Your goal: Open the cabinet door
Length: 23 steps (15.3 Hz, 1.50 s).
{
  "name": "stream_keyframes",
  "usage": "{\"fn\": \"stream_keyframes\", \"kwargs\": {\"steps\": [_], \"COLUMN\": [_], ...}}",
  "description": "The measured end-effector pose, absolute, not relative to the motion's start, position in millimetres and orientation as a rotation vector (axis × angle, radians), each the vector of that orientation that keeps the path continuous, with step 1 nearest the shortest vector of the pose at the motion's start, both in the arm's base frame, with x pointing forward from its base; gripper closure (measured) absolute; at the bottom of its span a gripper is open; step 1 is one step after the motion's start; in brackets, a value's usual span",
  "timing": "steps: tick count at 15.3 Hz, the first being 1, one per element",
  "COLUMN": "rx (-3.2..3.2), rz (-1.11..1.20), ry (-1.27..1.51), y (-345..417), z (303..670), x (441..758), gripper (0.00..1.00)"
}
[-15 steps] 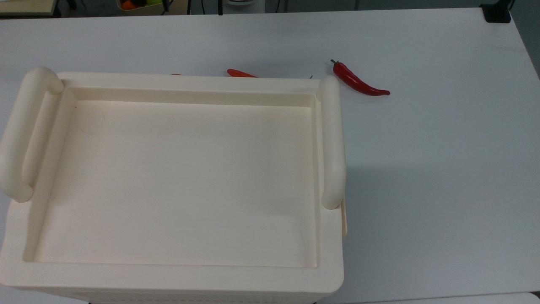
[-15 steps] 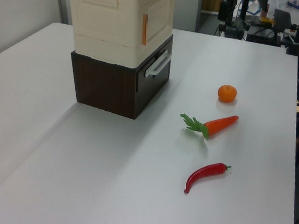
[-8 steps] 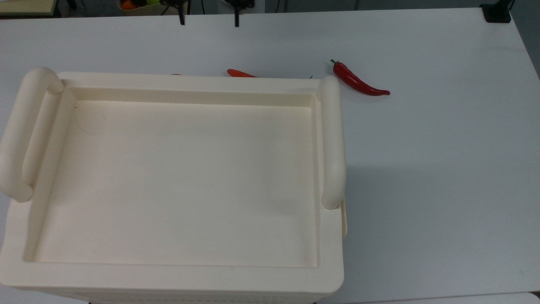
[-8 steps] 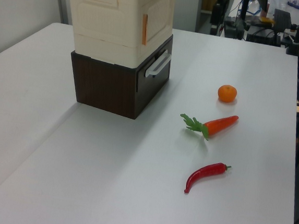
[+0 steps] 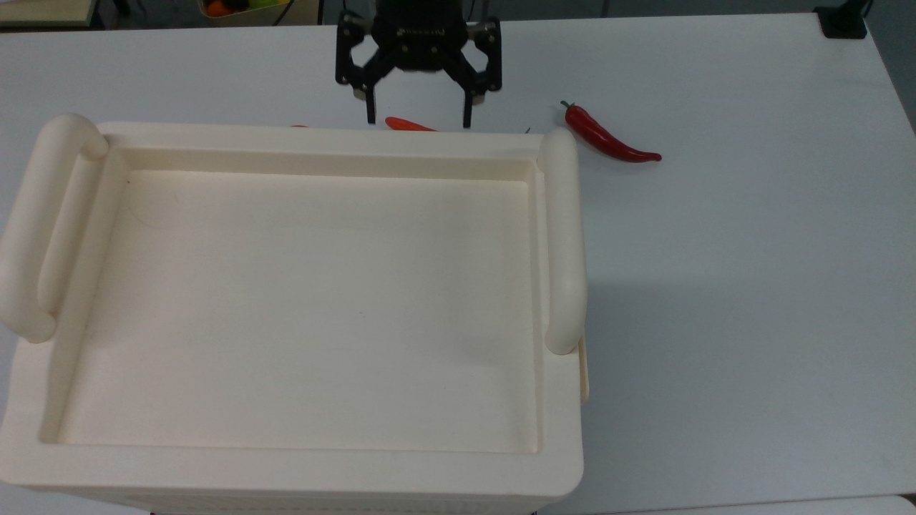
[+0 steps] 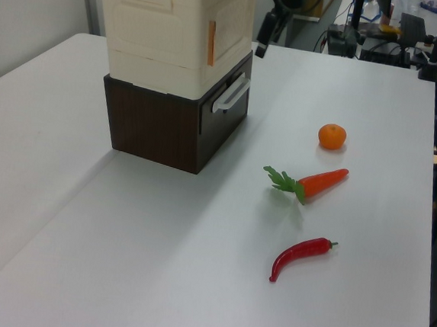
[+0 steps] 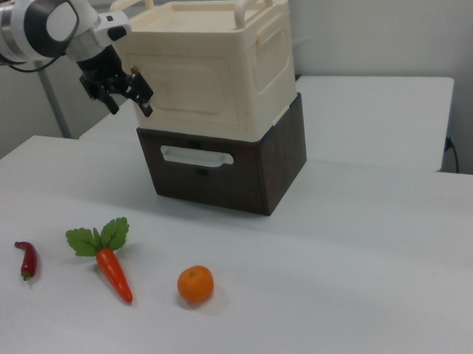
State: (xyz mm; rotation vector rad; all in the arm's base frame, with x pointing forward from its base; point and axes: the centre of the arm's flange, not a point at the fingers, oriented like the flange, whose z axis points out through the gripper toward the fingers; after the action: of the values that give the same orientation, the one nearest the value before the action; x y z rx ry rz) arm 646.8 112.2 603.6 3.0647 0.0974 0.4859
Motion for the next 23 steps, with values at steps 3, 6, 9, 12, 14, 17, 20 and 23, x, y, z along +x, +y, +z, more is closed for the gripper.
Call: {"fn": "stream_keyframes", "kwargs": {"steps": [3, 6, 9, 12, 14, 17, 20, 23], "rx": [3.055, 3.039, 3.004, 2.972, 2.967, 2.947, 2.938, 2.940], "rz": [0.624, 0.769, 0.883, 0.917, 0.929, 0.932, 0.933, 0.933], "ry": [0.119, 0.130, 0.143, 0.175, 0.194, 0.187, 0.162, 0.156], "y": [127, 133, 134, 141, 153, 162, 164, 164], "z": [606, 621, 630, 624, 614, 602, 599, 599], "x": [661, 667, 671, 677, 680, 685, 686, 686], "gripper": [0.00, 0.00, 0.00, 0.02, 0.04, 0.21, 0.35, 0.63]}}
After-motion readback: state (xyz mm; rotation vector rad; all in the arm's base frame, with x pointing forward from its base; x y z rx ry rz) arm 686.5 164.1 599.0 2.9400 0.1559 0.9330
